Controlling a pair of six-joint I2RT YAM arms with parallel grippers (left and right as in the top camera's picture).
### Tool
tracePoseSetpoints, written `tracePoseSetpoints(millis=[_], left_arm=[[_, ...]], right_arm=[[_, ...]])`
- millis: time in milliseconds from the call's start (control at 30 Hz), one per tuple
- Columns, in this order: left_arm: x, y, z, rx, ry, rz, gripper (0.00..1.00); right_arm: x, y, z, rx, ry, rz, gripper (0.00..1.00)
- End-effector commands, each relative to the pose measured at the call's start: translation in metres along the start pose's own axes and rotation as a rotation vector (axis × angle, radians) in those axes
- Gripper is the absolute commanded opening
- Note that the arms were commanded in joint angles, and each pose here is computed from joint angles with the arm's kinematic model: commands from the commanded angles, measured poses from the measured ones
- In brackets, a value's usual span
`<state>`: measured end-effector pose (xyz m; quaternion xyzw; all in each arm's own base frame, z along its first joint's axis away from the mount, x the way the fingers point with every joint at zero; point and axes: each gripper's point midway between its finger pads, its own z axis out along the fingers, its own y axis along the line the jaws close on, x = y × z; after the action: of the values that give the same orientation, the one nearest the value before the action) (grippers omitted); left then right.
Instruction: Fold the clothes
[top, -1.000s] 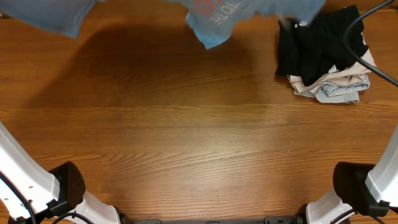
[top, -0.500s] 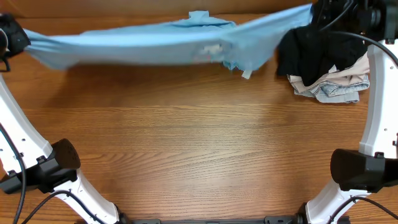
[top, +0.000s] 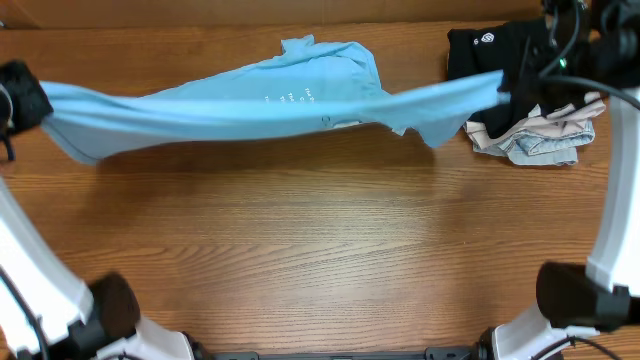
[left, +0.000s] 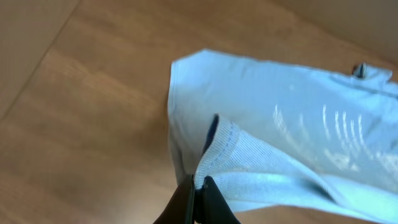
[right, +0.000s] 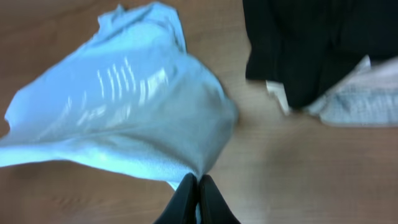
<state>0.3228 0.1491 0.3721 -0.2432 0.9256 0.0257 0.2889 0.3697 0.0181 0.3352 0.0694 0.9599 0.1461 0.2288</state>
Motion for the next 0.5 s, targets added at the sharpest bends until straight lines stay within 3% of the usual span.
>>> tracePoseSetpoints(millis=[0,467], left_arm=[[0.025,0.009,-0.017,-0.037,0.012,-0.016,0.04],[0.092,0.018,0.016,-0.080,0.228,-0.111,0.04]], right_arm=[[0.012,0.003,-0.034,0.009,-0.072,0.008,0.04],[0.160,-0.033,-0.020,0.098,-0.008,0.240,0.04]])
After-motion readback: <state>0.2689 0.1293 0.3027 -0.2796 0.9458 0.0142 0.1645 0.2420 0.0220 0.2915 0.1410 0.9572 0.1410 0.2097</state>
